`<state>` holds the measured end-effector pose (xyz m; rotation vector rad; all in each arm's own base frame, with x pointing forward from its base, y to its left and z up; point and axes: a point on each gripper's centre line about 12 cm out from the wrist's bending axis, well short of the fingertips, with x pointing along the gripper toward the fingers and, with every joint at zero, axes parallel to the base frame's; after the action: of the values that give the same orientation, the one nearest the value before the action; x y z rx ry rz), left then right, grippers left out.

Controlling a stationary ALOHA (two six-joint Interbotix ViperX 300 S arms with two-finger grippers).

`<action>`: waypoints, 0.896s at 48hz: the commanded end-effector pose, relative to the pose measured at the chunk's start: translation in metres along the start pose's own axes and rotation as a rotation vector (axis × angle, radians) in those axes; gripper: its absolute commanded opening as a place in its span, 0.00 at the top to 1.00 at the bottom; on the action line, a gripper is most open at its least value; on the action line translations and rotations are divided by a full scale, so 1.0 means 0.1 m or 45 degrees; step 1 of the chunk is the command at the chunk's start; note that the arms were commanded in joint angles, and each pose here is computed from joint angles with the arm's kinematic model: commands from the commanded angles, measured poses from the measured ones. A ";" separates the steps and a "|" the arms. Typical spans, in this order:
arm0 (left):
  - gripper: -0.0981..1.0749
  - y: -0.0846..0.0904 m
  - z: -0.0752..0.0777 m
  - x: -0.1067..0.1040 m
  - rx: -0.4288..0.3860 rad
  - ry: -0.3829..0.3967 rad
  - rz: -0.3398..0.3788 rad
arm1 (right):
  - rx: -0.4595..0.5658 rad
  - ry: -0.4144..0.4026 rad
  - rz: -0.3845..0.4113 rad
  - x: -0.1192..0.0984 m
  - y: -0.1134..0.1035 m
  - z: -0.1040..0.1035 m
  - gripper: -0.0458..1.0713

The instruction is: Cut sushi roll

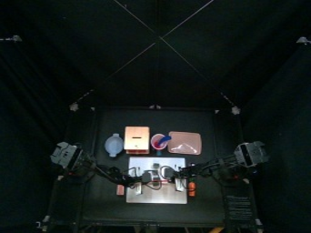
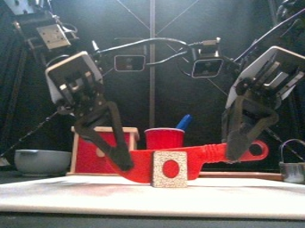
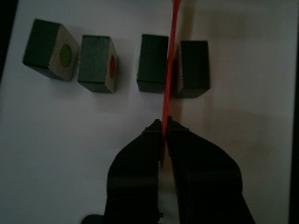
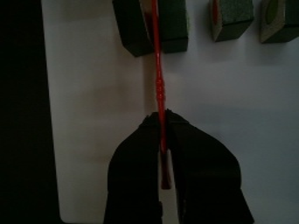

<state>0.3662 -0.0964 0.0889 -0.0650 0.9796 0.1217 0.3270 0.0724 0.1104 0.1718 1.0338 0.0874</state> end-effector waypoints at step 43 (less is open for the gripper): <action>0.53 0.14 0.27 -0.49 0.006 -0.125 0.089 | -0.093 -0.096 0.052 -0.58 0.16 0.21 0.65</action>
<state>0.3635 -0.0882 0.1321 -0.0360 0.9027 0.1650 0.3233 0.0721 0.1570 0.1387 0.9505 0.1280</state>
